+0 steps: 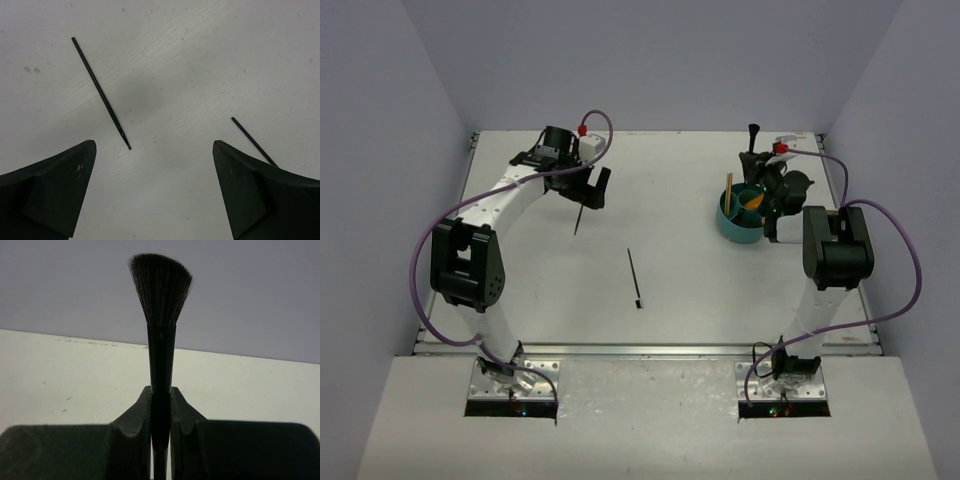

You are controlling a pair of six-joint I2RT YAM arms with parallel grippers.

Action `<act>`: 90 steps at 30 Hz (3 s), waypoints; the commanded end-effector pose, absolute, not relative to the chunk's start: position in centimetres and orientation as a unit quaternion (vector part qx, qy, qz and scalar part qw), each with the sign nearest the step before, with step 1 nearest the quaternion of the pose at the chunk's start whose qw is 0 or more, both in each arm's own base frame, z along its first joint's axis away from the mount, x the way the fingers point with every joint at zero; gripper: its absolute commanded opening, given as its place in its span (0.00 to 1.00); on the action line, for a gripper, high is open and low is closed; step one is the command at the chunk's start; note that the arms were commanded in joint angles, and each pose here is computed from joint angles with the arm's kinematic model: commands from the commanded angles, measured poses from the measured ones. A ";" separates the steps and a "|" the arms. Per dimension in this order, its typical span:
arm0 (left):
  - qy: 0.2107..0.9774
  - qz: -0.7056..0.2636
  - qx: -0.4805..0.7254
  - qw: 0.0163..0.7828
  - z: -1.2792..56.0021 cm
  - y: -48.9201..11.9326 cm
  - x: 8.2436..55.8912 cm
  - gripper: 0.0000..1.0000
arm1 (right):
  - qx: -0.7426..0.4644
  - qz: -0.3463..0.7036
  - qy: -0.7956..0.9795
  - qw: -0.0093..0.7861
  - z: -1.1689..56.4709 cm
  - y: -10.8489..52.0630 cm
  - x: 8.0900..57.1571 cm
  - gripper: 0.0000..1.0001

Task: Organize the makeup

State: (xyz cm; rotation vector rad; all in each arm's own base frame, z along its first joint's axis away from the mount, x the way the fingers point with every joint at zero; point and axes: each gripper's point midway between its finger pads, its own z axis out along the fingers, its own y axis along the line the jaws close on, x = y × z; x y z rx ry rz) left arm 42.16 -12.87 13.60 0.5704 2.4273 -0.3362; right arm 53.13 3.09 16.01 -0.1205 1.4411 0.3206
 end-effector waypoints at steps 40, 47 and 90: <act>0.963 -0.005 0.177 0.205 4.5 -7.8 44.0 0.76 | -0.109 0.072 0.640 0.757 23.4 3.4 50.3 0.50; 0.967 -0.005 0.172 0.189 2.0 -8.1 45.2 0.60 | -0.152 0.064 0.643 0.748 23.8 4.8 47.8 0.51; 0.836 -0.310 0.394 0.223 19.5 -22.8 35.8 0.00 | -0.748 -0.189 0.224 0.596 19.9 31.7 37.2 0.63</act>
